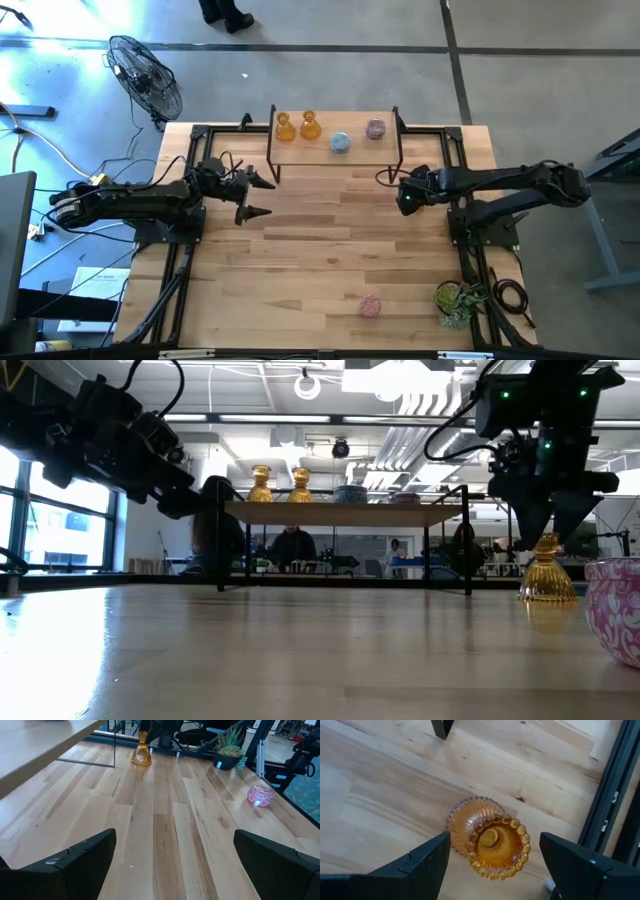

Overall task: Pick & Place candle stick holders
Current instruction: Put the orange candle holder on the shelf

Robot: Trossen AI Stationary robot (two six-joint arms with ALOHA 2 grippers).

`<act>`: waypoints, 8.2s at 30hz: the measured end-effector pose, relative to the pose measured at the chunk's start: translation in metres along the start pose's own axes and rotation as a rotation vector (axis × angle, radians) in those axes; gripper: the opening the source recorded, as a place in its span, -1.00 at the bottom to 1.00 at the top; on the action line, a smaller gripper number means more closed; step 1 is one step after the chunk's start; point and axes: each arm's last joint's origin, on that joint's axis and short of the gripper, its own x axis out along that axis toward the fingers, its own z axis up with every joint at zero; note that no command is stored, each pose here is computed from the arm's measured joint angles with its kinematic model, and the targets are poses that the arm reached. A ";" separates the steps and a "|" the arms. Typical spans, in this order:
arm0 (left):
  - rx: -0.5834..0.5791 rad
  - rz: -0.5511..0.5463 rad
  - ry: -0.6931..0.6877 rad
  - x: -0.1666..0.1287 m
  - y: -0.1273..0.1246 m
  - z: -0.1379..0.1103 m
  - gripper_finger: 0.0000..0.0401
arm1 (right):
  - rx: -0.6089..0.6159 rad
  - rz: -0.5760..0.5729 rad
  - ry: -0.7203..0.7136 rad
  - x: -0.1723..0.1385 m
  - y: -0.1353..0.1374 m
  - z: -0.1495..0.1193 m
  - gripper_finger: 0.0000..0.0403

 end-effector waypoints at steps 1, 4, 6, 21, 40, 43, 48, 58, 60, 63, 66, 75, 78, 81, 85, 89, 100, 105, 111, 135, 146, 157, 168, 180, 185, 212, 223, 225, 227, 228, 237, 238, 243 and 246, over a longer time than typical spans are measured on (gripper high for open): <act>-0.002 0.000 0.003 0.000 0.000 0.000 0.99 | -0.004 0.000 0.002 0.000 0.000 0.000 0.50; -0.005 0.000 0.010 0.000 0.000 -0.001 0.99 | -0.015 -0.001 0.000 0.000 0.000 0.000 0.49; -0.008 0.000 0.014 0.000 0.000 -0.001 0.99 | -0.014 0.002 -0.002 0.000 0.000 0.001 0.47; -0.006 0.002 0.014 0.000 0.000 -0.002 0.99 | -0.055 -0.003 -0.009 0.000 0.000 0.001 -0.22; -0.010 0.001 0.017 0.000 0.000 -0.002 0.99 | -0.230 0.136 -0.044 -0.005 0.016 -0.005 -0.22; -0.009 0.002 0.016 0.000 0.000 -0.002 0.99 | -0.242 0.188 -0.056 -0.009 0.021 -0.007 -0.22; -0.009 0.002 0.015 0.000 0.000 -0.002 0.99 | -0.252 0.234 -0.064 -0.013 0.023 -0.010 -0.22; -0.009 0.003 0.015 0.000 0.000 -0.002 0.99 | -0.311 0.376 -0.171 -0.021 0.038 -0.008 -0.22; -0.009 0.003 0.015 0.000 0.000 -0.002 0.99 | -0.326 0.406 -0.203 -0.022 0.041 -0.006 -0.22; -0.009 0.003 0.015 0.000 0.000 -0.002 0.99 | -0.341 0.460 -0.257 -0.026 0.047 -0.002 -0.22; -0.010 0.002 0.016 0.000 0.000 -0.002 0.99 | -0.361 0.509 -0.309 -0.029 0.052 0.001 -0.22; -0.011 0.002 0.018 0.000 0.000 -0.002 0.99 | -0.418 0.645 -0.431 -0.043 0.065 0.004 -0.22; -0.010 0.002 0.018 0.000 0.000 -0.002 0.99 | -0.436 0.663 -0.475 -0.055 0.068 0.007 -0.22; -0.009 0.003 0.017 0.000 0.000 -0.002 0.99 | -0.457 0.691 -0.545 -0.074 0.072 0.012 -0.22; -0.009 0.003 0.017 0.000 0.000 -0.002 0.99 | -0.481 0.725 -0.656 -0.108 0.075 0.022 -0.22; -0.009 0.003 0.017 0.000 0.000 -0.002 0.99 | -0.508 0.755 -0.752 -0.140 0.073 0.033 -0.22; -0.126 0.003 0.015 0.000 0.000 -0.002 0.99 | -0.532 0.723 -0.790 -0.152 0.070 0.039 -0.22; -0.138 0.003 0.013 0.000 0.000 -0.001 0.99 | -0.535 0.712 -0.783 -0.149 0.074 0.040 -0.22; -0.190 -0.011 -0.054 0.000 0.000 0.006 0.99 | -0.546 0.704 -0.769 -0.145 0.079 0.040 -0.22; -0.108 -0.333 -0.233 0.008 -0.019 0.116 0.99 | -0.557 0.726 -0.784 -0.138 0.083 0.058 -0.22; 0.018 -0.276 0.114 0.043 -0.045 0.173 0.99 | -0.617 0.737 -0.700 -0.121 0.101 0.056 -0.22; -0.012 -0.337 0.283 0.095 -0.036 0.195 0.99 | -0.670 0.831 -0.756 -0.133 0.112 0.043 -0.22; 0.004 -0.240 0.323 0.141 -0.021 0.188 0.99 | -0.688 0.849 -0.756 -0.136 0.114 0.035 -0.22; -0.025 -0.325 0.332 0.164 -0.021 0.190 0.99 | -0.693 0.833 -0.741 -0.131 0.119 0.035 -0.22; -0.027 -0.365 0.350 0.173 -0.027 0.184 0.99 | -0.704 0.811 -0.729 -0.124 0.126 0.035 -0.22; 0.082 -0.354 0.394 0.197 -0.035 0.162 0.53 | -0.706 0.821 -0.733 -0.125 0.126 0.035 -0.22; 0.070 -0.333 0.357 0.199 -0.033 0.166 0.13 | -0.715 0.811 -0.732 -0.125 0.125 0.034 -0.22; 0.071 -0.331 0.353 0.199 -0.033 0.166 0.08 | -0.716 0.810 -0.730 -0.125 0.125 0.034 -0.22; 0.078 -0.324 0.344 0.200 -0.033 0.167 0.04 | -0.715 0.810 -0.727 -0.124 0.125 0.034 -0.22; 0.083 -0.322 0.340 0.200 -0.033 0.167 0.03 | -0.715 0.812 -0.724 -0.124 0.125 0.034 -0.22; 0.077 -0.257 0.327 0.201 -0.031 0.170 -0.25 | -0.721 0.793 -0.729 -0.123 0.125 0.034 -0.22; 0.079 -0.248 0.328 0.201 -0.031 0.170 -0.26 | -0.723 0.789 -0.730 -0.123 0.125 0.034 -0.22; 0.088 -0.241 0.330 0.201 -0.031 0.170 -0.26 | -0.728 0.776 -0.741 -0.123 0.125 0.035 -0.22; 0.094 -0.239 0.331 0.200 -0.031 0.170 -0.26 | -0.738 0.773 -0.752 -0.123 0.125 0.035 -0.22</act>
